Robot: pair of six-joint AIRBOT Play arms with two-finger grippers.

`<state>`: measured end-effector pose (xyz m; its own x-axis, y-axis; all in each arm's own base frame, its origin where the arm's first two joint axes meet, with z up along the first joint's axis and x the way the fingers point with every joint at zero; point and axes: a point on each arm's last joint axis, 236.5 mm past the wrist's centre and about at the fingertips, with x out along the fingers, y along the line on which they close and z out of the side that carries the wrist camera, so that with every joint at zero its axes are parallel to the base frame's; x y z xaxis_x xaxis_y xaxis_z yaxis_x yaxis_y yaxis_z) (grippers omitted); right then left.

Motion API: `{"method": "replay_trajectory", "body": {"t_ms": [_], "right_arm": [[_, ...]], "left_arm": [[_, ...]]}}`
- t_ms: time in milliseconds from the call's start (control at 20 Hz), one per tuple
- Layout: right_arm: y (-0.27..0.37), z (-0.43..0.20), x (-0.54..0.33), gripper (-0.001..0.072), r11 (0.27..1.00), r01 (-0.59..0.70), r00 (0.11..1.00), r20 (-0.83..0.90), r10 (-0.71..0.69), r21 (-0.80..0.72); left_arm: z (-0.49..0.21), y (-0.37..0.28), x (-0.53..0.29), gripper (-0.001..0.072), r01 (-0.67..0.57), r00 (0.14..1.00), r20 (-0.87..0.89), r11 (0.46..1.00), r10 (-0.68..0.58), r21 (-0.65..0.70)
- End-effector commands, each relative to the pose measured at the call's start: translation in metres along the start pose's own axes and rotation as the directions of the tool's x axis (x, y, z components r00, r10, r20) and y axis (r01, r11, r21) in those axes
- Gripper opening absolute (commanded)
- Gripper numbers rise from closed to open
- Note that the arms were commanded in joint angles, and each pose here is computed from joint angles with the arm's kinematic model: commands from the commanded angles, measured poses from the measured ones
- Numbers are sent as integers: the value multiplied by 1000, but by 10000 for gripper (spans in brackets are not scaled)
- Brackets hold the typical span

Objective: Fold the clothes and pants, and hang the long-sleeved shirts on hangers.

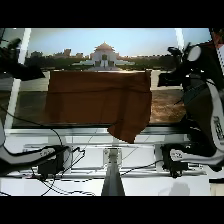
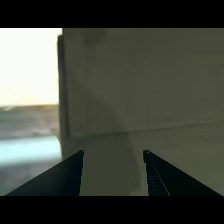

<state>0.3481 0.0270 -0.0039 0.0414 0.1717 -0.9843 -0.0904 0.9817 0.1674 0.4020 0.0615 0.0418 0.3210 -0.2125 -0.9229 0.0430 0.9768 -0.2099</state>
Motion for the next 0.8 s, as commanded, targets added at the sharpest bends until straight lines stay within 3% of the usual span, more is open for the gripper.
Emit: {"method": "replay_trajectory", "body": {"t_ms": [0, 150, 350, 550, 750], "right_arm": [[-8, -60, -18, 367, 998, 0, 1000, 2, 0, 66], [28, -136, 17, 370, 977, -126, 989, -60, 139, 174], [88, -187, 71, 370, 851, -349, 916, -51, 399, 393], [110, -215, 99, 370, 752, -403, 863, -58, 502, 522], [121, -223, 105, 370, 701, -429, 834, -49, 550, 570]], "left_arm": [[8, -10, -76, 394, -65, 982, 177, 998, 60, 21], [7, -25, -126, 394, -112, 952, 293, 993, 93, 48], [5, -34, -149, 393, -132, 931, 348, 990, 105, 55], [2, -32, -141, 394, -117, 939, 328, 993, 101, 31], [-9, -30, -122, 394, -94, 956, 281, 996, 90, 1]]}}
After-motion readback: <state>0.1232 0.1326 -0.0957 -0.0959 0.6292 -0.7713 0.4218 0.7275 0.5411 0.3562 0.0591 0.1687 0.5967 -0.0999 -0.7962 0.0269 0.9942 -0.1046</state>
